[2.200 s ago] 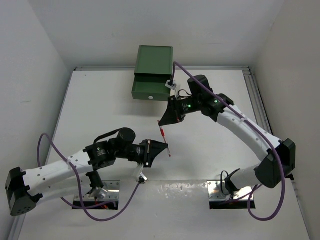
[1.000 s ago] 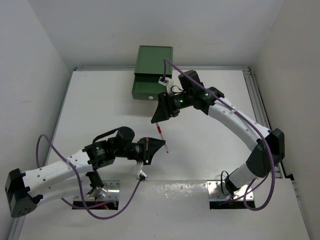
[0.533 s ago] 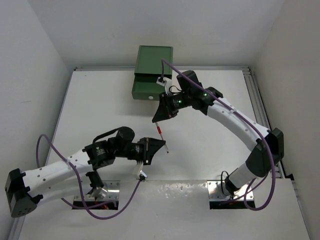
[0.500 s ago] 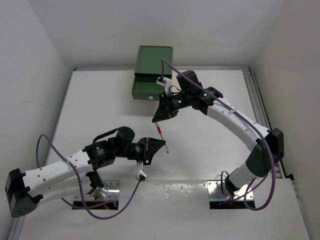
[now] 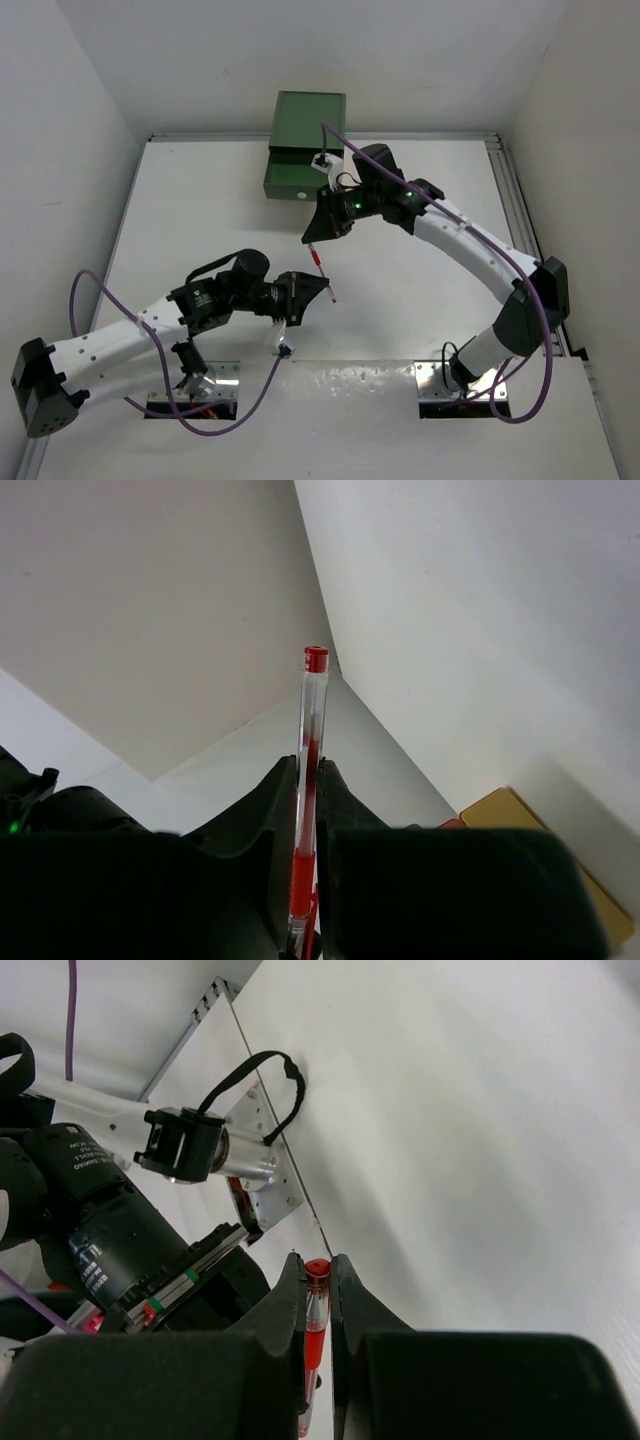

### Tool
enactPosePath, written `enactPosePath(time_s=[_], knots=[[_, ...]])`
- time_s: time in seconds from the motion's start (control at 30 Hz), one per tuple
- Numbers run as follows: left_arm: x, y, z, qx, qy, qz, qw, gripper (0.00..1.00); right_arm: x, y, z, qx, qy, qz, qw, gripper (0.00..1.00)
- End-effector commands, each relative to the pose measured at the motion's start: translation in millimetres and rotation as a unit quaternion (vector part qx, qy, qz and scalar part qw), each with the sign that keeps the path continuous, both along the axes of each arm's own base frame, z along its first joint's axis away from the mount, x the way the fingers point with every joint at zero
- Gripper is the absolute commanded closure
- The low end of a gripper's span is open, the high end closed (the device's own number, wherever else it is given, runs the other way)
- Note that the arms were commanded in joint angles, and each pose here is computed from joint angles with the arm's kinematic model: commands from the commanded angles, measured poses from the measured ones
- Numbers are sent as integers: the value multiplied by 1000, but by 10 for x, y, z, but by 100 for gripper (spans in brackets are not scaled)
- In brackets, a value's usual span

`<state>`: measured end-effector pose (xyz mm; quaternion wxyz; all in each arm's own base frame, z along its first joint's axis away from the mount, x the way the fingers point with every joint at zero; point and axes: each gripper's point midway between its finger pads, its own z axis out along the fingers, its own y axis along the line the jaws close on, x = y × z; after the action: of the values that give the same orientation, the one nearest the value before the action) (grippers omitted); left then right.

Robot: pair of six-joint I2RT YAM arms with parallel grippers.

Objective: Sort the stationery into containers
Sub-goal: Close the pen cap on the pen.

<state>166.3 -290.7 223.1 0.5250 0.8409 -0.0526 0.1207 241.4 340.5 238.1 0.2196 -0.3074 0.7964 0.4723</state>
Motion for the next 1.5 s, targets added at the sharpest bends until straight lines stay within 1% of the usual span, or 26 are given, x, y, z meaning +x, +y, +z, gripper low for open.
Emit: enactPosePath(time_s=[0.0,0.27,0.57,1.13,1.47], knots=[[282,55,414,-22,-115,25,993,100,-305,-59,14,-4,18,34,999,100],[407,85,480,-28,-123,41,991,100,-356,-103,-31,-7,25,37,999,100],[551,116,574,-37,-135,57,989,100,-503,-128,-139,-15,36,54,998,100],[678,146,704,-47,-156,71,984,100,-578,-169,-257,-32,42,67,996,100],[681,163,777,-57,-166,75,982,100,-603,-199,-345,-43,47,74,995,100]])
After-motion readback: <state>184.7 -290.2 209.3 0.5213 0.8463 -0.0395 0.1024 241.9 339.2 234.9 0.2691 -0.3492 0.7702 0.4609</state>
